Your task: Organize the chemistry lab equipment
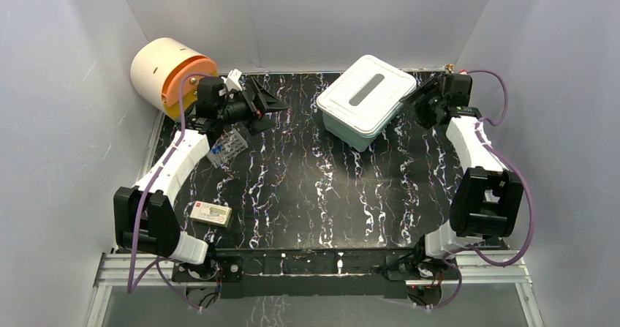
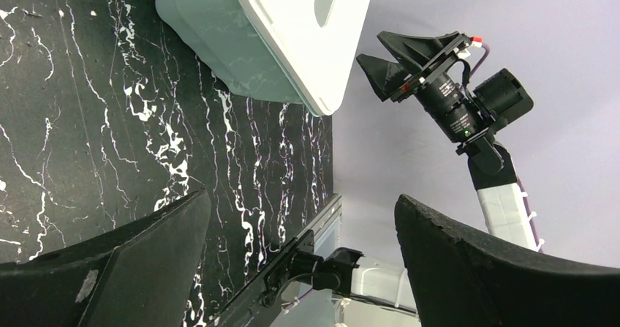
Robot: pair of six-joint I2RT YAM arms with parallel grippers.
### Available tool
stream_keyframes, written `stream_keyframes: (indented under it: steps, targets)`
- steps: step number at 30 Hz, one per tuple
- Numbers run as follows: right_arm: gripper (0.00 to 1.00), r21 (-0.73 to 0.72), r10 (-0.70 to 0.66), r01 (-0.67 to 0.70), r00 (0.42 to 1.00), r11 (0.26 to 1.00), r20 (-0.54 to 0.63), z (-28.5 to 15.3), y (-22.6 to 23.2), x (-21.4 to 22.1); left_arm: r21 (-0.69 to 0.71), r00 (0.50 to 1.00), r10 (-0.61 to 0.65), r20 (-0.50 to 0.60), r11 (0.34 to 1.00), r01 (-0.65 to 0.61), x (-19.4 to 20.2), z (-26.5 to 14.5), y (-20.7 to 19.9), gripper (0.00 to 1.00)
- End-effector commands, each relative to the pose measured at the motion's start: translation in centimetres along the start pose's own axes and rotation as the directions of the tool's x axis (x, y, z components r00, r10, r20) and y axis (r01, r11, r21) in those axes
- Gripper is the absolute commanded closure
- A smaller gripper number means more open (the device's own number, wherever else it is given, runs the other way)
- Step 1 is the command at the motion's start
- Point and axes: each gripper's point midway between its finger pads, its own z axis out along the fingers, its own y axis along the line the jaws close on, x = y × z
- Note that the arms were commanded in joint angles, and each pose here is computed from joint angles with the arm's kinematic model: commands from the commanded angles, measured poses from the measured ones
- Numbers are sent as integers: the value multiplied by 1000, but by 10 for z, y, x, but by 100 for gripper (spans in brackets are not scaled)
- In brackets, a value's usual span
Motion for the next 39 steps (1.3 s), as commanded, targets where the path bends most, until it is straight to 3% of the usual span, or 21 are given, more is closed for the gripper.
stream_keyframes:
  steps: [1,10,16,23,29,36,39]
  targets:
    - [22,-117,-157,151,987,982,-39,-3,21,-1,16,1000,-2,-17,1000,3,7,-8,-4,4]
    - [17,-189,-172,142,973,972,-153,19,29,17,6,1000,-5,-26,1000,5,8,-6,0,4]
    - [16,-199,-186,151,968,968,-170,29,36,22,3,1000,-8,-24,1000,8,7,-5,2,4]
    - [27,-19,-129,128,982,992,-141,31,3,18,-2,1000,-11,-26,1000,11,7,-4,3,4]
    - [40,48,-110,115,989,992,-99,23,-6,12,-7,999,-16,-29,1000,15,8,-3,5,4]
    - [45,80,-66,73,994,994,-86,21,-12,14,-7,999,-16,-32,1000,16,9,-3,6,4]
    - [43,78,-79,85,994,993,-77,19,-8,10,-6,999,-13,-31,1000,13,8,-4,5,4]
